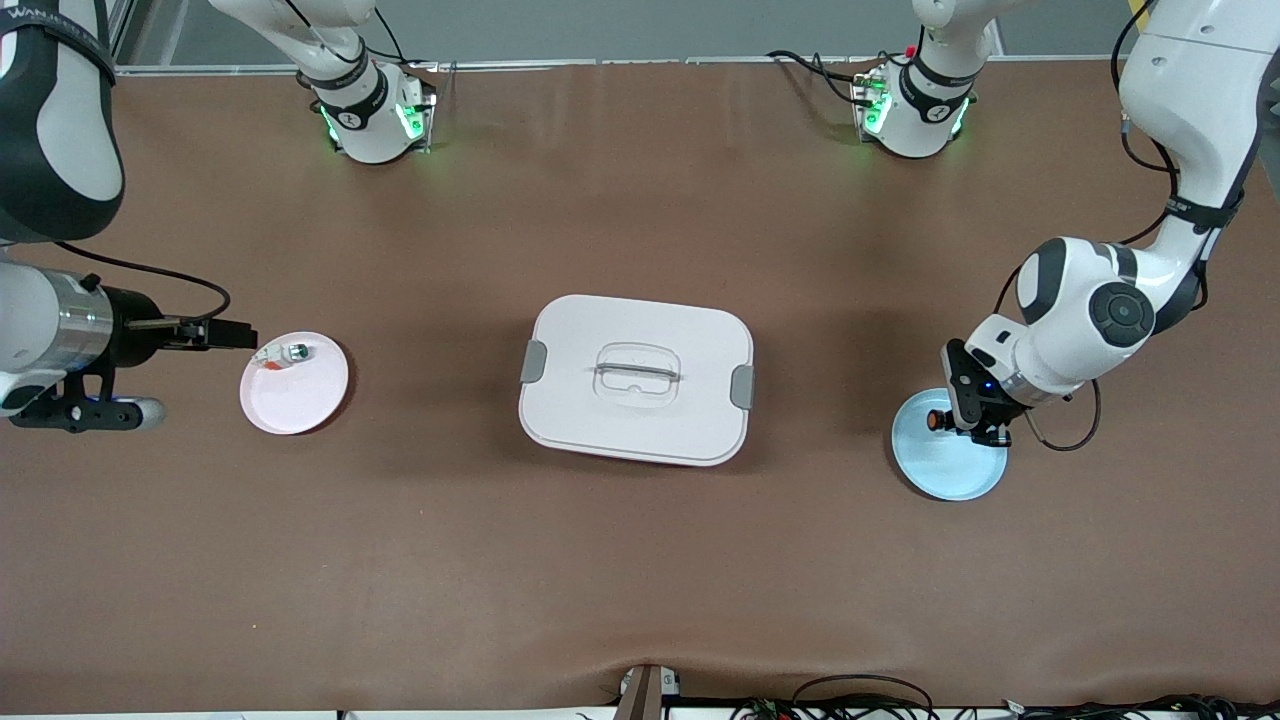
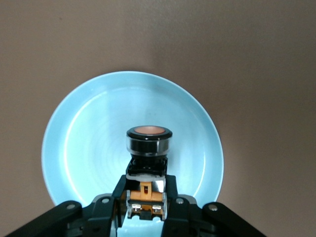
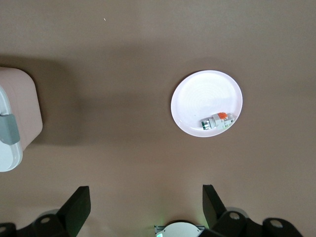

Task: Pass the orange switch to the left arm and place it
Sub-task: 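Lower the switch onto the blue plate and open the left gripper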

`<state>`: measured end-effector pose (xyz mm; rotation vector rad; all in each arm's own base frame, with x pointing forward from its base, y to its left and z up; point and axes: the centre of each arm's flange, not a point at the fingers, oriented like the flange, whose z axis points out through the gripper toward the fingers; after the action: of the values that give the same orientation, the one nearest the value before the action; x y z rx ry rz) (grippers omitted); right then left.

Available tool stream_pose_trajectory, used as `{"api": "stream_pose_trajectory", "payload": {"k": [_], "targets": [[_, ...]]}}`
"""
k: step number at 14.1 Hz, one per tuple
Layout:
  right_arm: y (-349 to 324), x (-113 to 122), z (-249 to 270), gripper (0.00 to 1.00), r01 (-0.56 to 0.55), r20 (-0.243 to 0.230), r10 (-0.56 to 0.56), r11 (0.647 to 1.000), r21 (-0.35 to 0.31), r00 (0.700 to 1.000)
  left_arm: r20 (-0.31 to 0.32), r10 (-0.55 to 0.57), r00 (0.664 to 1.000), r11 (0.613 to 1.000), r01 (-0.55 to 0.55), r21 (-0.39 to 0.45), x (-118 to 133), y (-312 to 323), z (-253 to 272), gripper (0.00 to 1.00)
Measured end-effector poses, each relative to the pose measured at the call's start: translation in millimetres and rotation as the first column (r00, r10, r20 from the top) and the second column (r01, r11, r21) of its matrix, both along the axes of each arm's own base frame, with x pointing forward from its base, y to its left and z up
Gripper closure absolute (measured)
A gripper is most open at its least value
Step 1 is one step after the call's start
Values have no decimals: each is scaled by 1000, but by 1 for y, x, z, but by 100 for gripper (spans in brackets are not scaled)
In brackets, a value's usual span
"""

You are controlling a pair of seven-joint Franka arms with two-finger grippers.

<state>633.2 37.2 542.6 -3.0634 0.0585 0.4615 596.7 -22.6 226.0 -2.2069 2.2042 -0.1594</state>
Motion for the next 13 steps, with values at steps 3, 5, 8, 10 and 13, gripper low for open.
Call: {"api": "stream_pose_trajectory", "payload": {"k": [3,5,8,10,13], "targets": [[1,-4,7,0,-3,2,3,1000,-4,1000,4,-11,1000,1000,11,-3,0,1,-11,67],[1,-4,7,0,-4,2,4,1000,-5,1000,13,-35,999,999,35,18,0,5,-14,67],[0,-4,7,0,-4,1,4,1000,-6,1000,29,-35,999,999,35,24,2,15,-16,67],[-3,-4,6,0,-14,1,14,1000,-1,1000,37,-26,999,1000,25,16,3,20,-20,67],[-18,-3,6,0,-59,5,59,998,18,998,43,-20,999,1000,20,6,6,22,-25,67]]}}
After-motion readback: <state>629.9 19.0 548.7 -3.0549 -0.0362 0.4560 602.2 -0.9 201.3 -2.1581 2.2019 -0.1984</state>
